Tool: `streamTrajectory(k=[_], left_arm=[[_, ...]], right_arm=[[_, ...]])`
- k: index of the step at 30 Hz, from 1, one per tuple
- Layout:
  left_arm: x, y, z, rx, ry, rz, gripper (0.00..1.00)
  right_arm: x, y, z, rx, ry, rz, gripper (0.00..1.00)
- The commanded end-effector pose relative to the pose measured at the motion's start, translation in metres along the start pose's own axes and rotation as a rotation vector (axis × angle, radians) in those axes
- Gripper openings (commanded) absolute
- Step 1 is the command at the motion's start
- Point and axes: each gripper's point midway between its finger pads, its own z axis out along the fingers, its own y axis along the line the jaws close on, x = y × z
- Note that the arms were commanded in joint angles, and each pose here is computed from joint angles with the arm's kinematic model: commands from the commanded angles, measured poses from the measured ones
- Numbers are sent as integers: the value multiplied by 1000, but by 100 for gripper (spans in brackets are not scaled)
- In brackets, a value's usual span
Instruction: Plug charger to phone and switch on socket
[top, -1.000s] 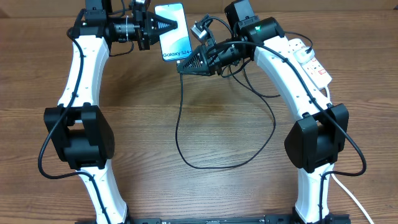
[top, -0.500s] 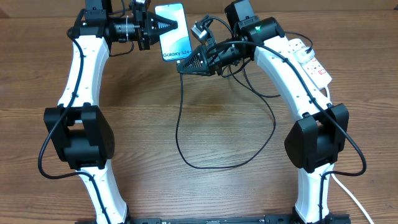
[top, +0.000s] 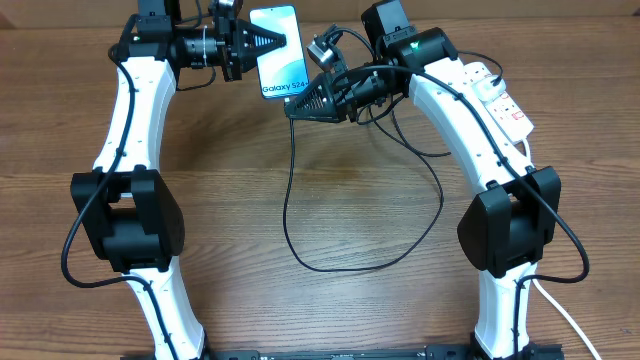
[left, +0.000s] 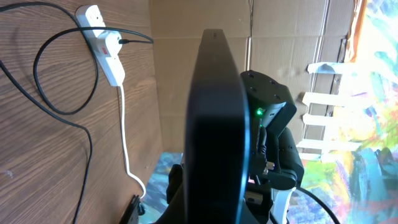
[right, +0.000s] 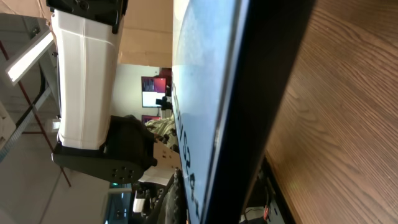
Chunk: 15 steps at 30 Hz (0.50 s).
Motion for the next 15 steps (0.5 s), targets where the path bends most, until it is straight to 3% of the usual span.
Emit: streamTrajectory(k=[1,15], left_arm=[[26,-41,12,87,102,98,4],[23,-40,8,77,85,93,4]], right_arm=[[-1,21,-3,-7,-9,-68,4],[2,20,-3,-6,-5,-45,4]])
